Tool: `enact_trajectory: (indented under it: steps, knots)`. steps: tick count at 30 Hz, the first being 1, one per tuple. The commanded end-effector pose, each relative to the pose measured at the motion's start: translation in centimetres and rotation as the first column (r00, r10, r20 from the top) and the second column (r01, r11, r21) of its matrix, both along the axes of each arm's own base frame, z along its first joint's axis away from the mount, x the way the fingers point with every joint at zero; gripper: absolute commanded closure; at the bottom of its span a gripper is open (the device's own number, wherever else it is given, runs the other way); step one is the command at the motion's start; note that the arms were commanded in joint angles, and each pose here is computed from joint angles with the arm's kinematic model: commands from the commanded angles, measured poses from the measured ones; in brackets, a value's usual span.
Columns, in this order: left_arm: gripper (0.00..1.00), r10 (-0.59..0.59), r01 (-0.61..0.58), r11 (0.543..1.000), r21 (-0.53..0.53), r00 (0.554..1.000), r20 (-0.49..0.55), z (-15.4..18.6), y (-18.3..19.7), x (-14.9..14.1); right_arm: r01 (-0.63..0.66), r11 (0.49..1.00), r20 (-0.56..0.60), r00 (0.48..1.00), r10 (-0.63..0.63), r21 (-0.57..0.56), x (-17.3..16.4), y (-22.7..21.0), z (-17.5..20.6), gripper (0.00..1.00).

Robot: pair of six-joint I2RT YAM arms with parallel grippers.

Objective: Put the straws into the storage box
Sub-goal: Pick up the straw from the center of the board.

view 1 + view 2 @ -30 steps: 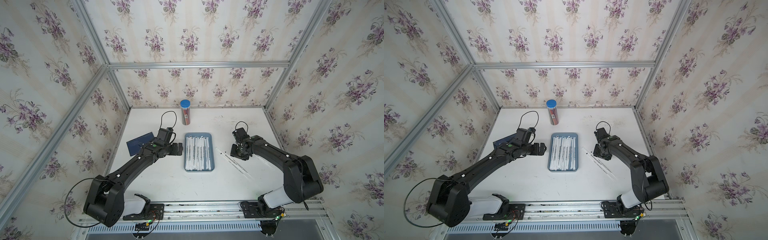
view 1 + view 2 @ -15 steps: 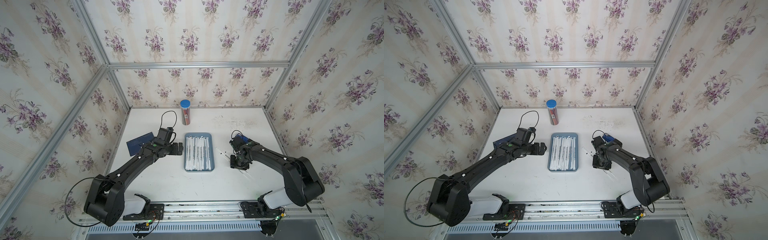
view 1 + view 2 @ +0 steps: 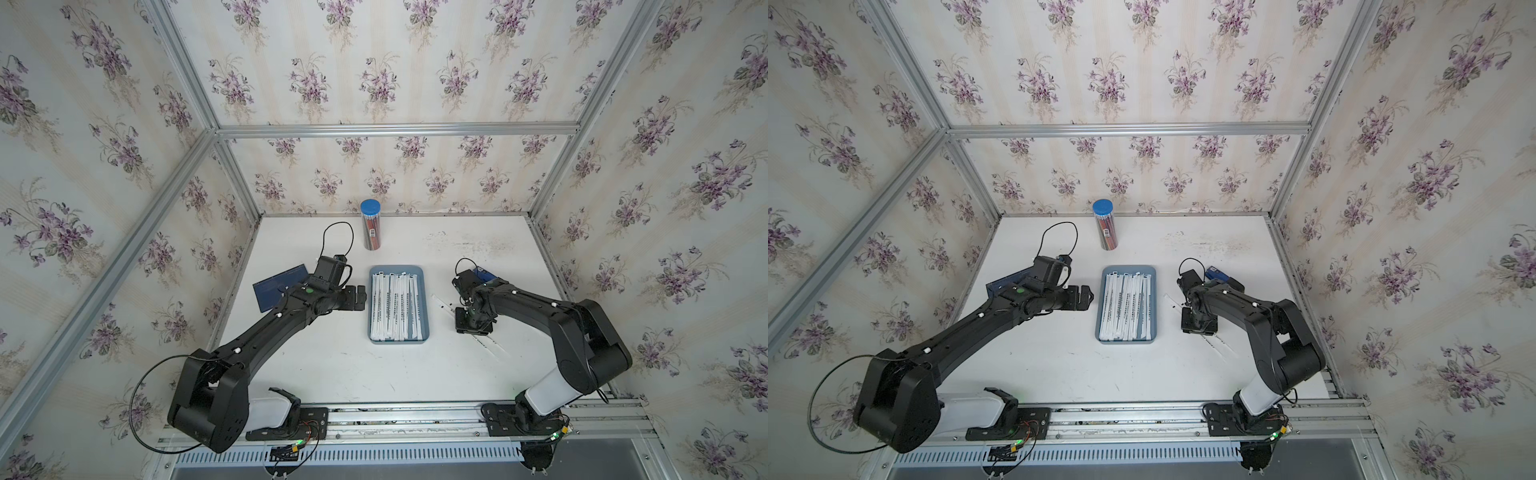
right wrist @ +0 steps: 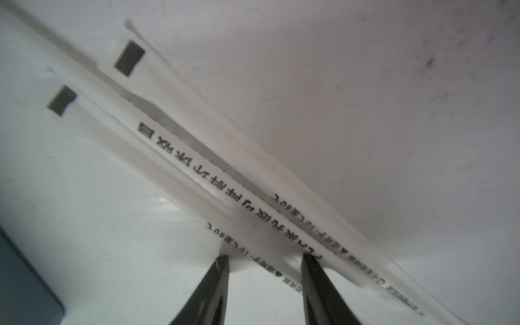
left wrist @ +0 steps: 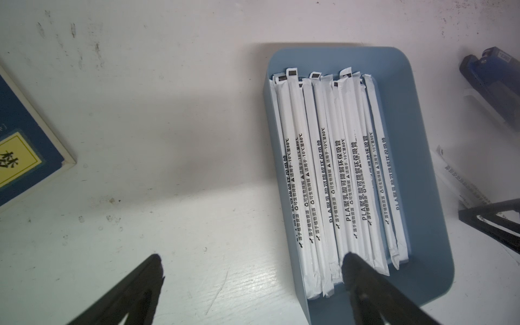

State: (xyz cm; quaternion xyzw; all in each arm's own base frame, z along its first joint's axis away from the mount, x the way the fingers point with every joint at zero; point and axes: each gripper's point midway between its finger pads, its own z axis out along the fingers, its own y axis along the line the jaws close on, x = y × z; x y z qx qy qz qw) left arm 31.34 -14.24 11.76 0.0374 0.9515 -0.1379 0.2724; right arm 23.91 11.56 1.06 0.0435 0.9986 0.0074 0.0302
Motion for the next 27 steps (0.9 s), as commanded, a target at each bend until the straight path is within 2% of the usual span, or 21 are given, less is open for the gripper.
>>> enact_trajectory:
  steps: [1, 4, 8, 15, 27]
  knots:
    - [0.0, 0.004, -0.004, 1.0, 0.006, 1.0, 0.009, 0.0, 0.2, 0.0, 0.034, 0.999, -0.008, 0.999, -0.034, -0.008, -0.6, 0.0, -0.2, 0.63]
    - [0.0, 0.008, -0.008, 1.0, -0.006, 1.0, 0.007, -0.2, 0.0, 0.1, 0.072, 0.997, 0.008, 0.997, -0.072, 0.0, -0.7, 0.7, 0.2, 0.71]
    - [0.0, 0.009, -0.009, 1.0, -0.015, 1.0, 0.008, -0.2, -0.1, 0.2, 0.121, 0.992, 0.015, 0.993, -0.121, 0.034, -0.3, 1.9, 0.2, 0.74]
    - [0.0, 0.008, -0.008, 1.0, 0.019, 1.0, 0.018, 0.0, 0.5, -0.1, 0.176, 0.977, 0.014, 0.984, -0.179, 0.123, 0.4, 3.6, 0.7, 0.84]
    - [0.0, 0.027, -0.027, 1.0, 0.01, 0.999, 0.023, 0.2, 0.6, 0.1, 0.164, 0.969, 0.074, 0.981, -0.18, 0.186, 2.0, 4.9, 4.7, 0.87]
